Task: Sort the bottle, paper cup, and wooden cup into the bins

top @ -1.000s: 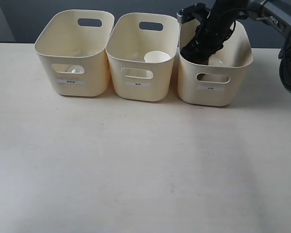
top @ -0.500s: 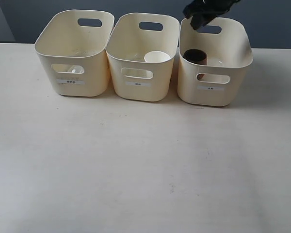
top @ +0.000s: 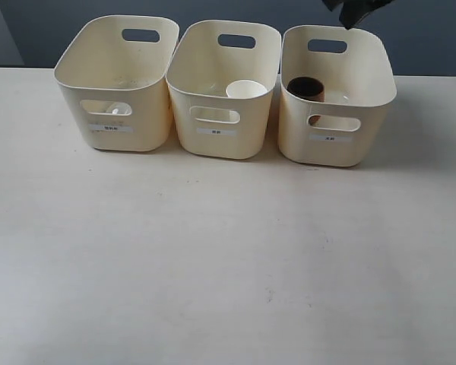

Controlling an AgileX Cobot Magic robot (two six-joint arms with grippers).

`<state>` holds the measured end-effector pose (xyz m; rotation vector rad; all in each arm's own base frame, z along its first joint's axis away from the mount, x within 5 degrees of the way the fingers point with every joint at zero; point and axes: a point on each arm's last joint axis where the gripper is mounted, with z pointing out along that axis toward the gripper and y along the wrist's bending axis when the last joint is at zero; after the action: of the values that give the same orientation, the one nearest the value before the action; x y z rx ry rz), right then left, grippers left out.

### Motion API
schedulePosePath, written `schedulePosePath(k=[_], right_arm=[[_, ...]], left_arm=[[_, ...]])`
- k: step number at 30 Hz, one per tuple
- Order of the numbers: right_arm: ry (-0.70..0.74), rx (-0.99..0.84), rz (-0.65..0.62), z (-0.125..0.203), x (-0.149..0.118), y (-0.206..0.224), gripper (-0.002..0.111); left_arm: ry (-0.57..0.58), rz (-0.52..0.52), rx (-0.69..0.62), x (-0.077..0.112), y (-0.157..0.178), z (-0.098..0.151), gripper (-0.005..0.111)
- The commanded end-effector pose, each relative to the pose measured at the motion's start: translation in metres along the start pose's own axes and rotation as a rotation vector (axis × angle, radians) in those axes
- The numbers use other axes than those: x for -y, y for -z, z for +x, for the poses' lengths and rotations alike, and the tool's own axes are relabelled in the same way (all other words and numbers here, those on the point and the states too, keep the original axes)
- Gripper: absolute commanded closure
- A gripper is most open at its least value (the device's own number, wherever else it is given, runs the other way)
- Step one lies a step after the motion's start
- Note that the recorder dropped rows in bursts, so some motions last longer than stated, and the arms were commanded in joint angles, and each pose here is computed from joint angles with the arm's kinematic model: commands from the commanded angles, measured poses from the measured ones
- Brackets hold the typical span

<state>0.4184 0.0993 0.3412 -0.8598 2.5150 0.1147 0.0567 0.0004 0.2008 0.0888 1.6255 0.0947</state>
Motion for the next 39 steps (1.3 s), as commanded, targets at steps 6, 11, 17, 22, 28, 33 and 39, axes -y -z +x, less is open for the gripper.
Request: schedulePosePath(k=[6, 11, 17, 22, 28, 33, 39], right_arm=[[0.009, -0.036, 0.031, 0.058, -0.029, 0.062, 0.109], [0.013, -0.014, 0.056, 0.098, -0.050, 0.088, 0.109], [-0.001, 0.119, 0.101, 0.140, -0.073, 0.108, 0.109], [-0.051, 0.224, 0.094, 0.166, -0.092, 0.123, 0.109], [-0.096, 0.340, 0.078, 0.186, -0.110, 0.153, 0.109], [-0.126, 0.435, 0.035, 0.194, -0.123, 0.172, 0.109], [-0.131, 0.513, 0.012, 0.202, -0.133, 0.189, 0.109]], left_arm=[[0.001, -0.001, 0.008, 0.000, 0.000, 0.000, 0.107], [0.001, -0.001, 0.008, 0.000, 0.000, 0.000, 0.107], [0.001, -0.001, 0.008, 0.000, 0.000, 0.000, 0.107], [0.001, -0.001, 0.008, 0.000, 0.000, 0.000, 0.107], [0.001, -0.001, 0.008, 0.000, 0.000, 0.000, 0.107], [0.001, -0.001, 0.008, 0.000, 0.000, 0.000, 0.107], [0.001, -0.001, 0.008, 0.000, 0.000, 0.000, 0.107]])
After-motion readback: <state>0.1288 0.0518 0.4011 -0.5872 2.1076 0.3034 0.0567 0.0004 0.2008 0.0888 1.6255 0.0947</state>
